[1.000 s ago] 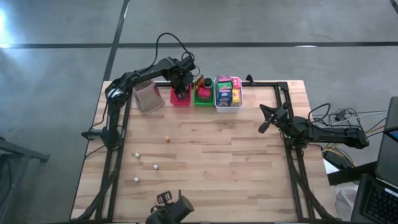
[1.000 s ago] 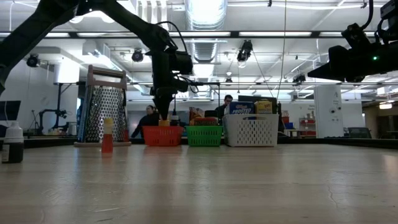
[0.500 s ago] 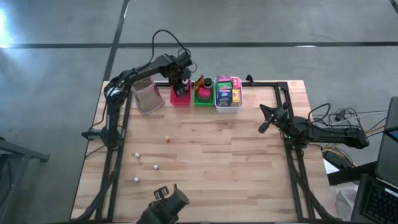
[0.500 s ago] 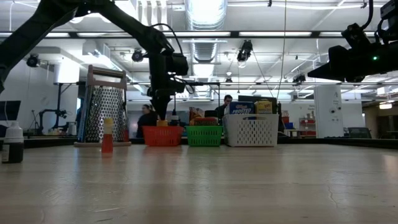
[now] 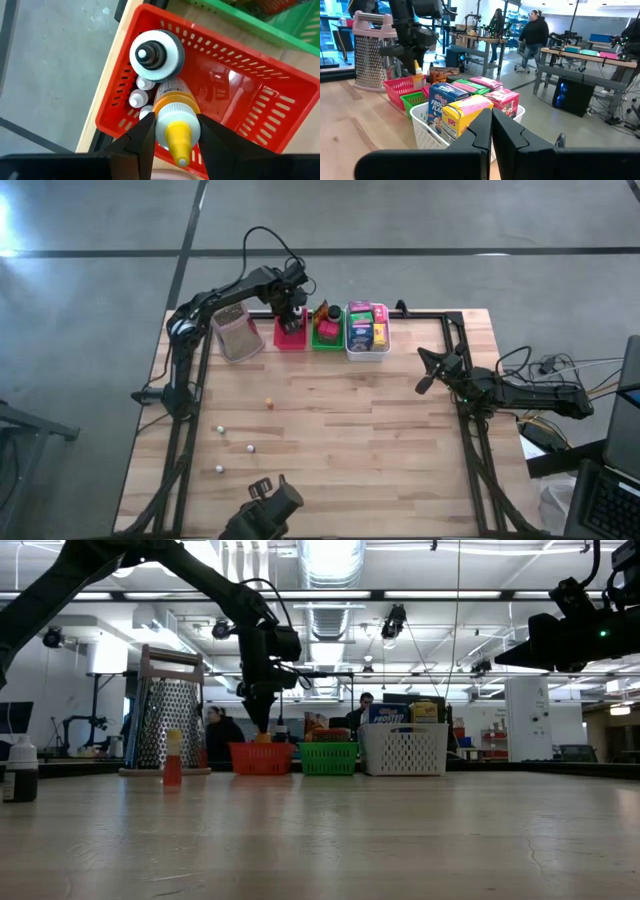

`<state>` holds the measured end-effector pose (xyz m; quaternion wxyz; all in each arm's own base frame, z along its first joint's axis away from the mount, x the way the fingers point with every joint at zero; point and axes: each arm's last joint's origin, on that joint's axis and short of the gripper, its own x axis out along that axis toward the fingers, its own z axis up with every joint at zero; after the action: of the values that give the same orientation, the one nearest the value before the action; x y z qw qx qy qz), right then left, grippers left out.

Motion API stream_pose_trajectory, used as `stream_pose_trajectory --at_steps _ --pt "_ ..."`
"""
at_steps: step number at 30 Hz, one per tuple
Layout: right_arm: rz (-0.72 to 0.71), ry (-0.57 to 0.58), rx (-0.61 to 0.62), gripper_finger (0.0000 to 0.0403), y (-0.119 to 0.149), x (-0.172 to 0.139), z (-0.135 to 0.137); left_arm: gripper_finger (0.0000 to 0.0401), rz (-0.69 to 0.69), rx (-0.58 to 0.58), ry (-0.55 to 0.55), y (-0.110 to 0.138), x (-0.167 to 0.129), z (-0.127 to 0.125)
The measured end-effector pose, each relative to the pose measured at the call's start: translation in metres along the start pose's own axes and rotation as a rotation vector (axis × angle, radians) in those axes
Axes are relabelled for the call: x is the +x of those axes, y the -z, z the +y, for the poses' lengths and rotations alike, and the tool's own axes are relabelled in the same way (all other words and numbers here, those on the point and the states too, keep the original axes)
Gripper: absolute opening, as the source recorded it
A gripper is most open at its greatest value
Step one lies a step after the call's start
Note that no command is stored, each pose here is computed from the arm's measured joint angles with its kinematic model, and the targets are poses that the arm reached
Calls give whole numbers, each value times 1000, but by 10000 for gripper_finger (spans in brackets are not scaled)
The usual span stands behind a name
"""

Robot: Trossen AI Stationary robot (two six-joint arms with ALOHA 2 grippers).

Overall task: Pick & Place Kitchen Items
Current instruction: Put the large yellow food coloring bottle into the red bin

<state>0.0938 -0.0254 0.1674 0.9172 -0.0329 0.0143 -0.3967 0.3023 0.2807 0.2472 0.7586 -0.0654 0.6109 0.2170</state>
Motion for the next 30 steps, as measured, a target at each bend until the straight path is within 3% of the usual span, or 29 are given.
stream_pose_trajectory --at_steps 9,21,30 --pt "0 0 0 8 0 0 0 139 -11 7 -1 -1 0 1" --pt "1 0 0 8 0 0 0 198 -23 12 -8 -2 0 2" --pt "0 0 0 8 0 0 0 202 -16 28 -26 -2 0 3"
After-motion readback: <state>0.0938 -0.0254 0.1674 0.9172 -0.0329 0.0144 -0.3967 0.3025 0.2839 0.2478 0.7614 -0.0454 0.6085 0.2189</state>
